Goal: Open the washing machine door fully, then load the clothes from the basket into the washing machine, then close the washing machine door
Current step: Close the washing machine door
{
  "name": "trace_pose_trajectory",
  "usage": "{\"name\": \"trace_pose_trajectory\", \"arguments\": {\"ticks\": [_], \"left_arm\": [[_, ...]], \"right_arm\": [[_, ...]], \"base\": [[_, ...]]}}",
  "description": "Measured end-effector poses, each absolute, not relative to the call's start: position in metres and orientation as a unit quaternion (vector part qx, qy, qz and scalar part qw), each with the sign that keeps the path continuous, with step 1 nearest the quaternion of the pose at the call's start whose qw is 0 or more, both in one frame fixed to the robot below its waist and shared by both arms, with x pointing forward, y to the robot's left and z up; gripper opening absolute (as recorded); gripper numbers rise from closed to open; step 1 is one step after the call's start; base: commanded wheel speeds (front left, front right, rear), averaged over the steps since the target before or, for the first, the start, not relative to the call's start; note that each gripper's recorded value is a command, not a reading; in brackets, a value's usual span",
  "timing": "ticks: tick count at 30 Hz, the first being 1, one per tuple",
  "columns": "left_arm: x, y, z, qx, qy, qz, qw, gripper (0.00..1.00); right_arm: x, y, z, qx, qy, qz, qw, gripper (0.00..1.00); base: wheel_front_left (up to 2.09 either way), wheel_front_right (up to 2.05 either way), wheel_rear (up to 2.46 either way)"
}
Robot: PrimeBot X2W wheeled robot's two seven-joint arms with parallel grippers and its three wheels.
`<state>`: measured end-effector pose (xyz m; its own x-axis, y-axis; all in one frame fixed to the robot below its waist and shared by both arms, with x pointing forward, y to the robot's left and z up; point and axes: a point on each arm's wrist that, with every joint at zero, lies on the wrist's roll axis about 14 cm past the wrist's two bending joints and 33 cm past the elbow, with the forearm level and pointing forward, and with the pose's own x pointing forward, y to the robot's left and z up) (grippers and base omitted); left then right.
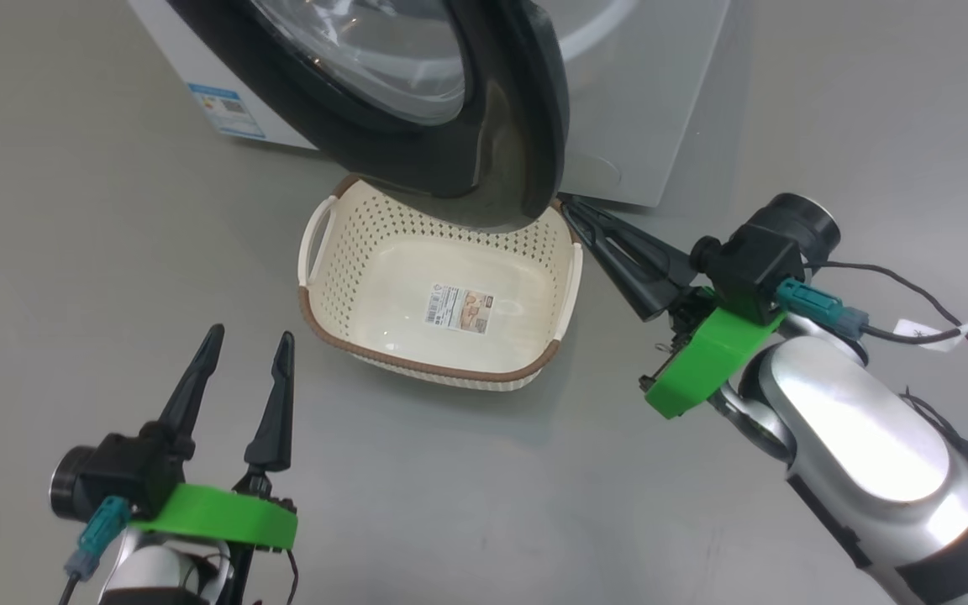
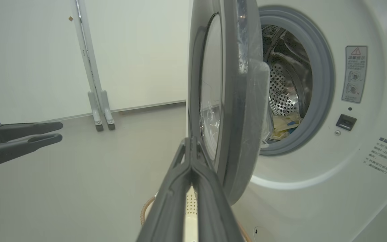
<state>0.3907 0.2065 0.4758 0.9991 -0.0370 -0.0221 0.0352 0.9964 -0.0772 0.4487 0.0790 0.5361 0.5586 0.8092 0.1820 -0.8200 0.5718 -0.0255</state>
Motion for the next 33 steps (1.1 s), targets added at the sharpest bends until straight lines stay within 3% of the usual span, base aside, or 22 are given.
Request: {"name": "trace_pose_trajectory", "arguments": {"ticks": [16, 33], "left_arm": [[0.383, 0.230, 0.464, -0.039, 0.033, 0.034, 0.998, 1.00], [0.377, 0.239, 0.461, -0.045, 0.039, 0.058, 0.997, 1.00]], "right_arm": [[0.481, 0.127, 0.507, 0.032, -0.064, 0.506, 0.860, 0.00], [0.502, 0.123, 0.485, 0.026, -0.042, 0.495, 0.867, 0.00]], "base": [[0.00, 0.00, 0.00], [0.00, 0.00, 0.00]]}}
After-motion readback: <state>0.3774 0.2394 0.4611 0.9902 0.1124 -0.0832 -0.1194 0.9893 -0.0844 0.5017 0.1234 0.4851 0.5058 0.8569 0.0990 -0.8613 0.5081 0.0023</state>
